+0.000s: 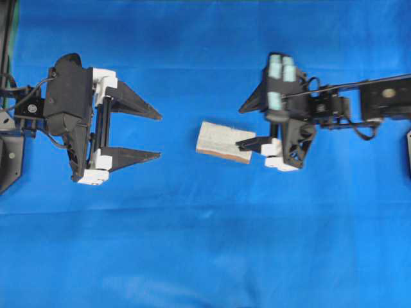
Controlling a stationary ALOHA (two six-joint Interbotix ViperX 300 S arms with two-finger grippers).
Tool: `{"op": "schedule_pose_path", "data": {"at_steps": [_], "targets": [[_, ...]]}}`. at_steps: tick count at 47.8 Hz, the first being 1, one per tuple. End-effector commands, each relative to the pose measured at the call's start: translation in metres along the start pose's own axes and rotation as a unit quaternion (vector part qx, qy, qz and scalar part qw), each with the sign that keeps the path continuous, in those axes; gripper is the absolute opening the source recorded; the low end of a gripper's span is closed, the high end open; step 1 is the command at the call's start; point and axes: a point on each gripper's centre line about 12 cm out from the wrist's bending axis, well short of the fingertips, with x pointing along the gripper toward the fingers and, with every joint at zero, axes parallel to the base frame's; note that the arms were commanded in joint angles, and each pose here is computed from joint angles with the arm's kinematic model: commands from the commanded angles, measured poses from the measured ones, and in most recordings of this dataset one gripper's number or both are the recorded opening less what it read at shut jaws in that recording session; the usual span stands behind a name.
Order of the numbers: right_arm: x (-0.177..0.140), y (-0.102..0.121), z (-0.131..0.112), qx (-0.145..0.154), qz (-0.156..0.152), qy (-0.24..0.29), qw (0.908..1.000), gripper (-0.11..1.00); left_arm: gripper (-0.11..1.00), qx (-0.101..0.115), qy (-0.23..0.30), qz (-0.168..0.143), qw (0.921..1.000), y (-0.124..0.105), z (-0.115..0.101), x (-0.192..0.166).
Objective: Hand over the sponge with the left arm and wipe it with the right arm.
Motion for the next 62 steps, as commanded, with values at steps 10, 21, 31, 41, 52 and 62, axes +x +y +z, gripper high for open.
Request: {"op": "schedule_pose_path", "data": {"at_steps": [10,21,31,41,52,62], "targets": [[-0.03,0.003,0.015,-0.006,0.006,-0.047,0.9988,0.74,0.76,0.003,-0.012,-0.002,0.9999,-0.001,0.007,0.0],[-0.03,0.003,0.017,-0.007,0.008,-0.059,0.9982,0.74,0.76,0.0,-0.012,-0.002,0.9999,-0.001,0.007,0.0],[-0.044,0.003,0.019,-0.005,0.009,-0.072,0.9973,0.74,0.76,0.001,-0.023,-0.003,0.9997,-0.001,0.012,-0.008],[-0.084,0.002,0.014,-0.004,0.012,-0.113,0.9935,0.74,0.76,0.0,-0.045,-0.004,0.999,-0.002,0.015,-0.032],[-0.136,-0.001,0.003,-0.005,0.011,-0.159,0.9873,0.74,0.76,-0.001,-0.077,-0.006,0.997,-0.002,0.019,-0.066],[-0.17,-0.005,-0.018,-0.009,0.004,-0.173,0.9848,0.74,0.76,0.003,-0.079,-0.007,0.9969,-0.001,0.013,-0.093]]}}
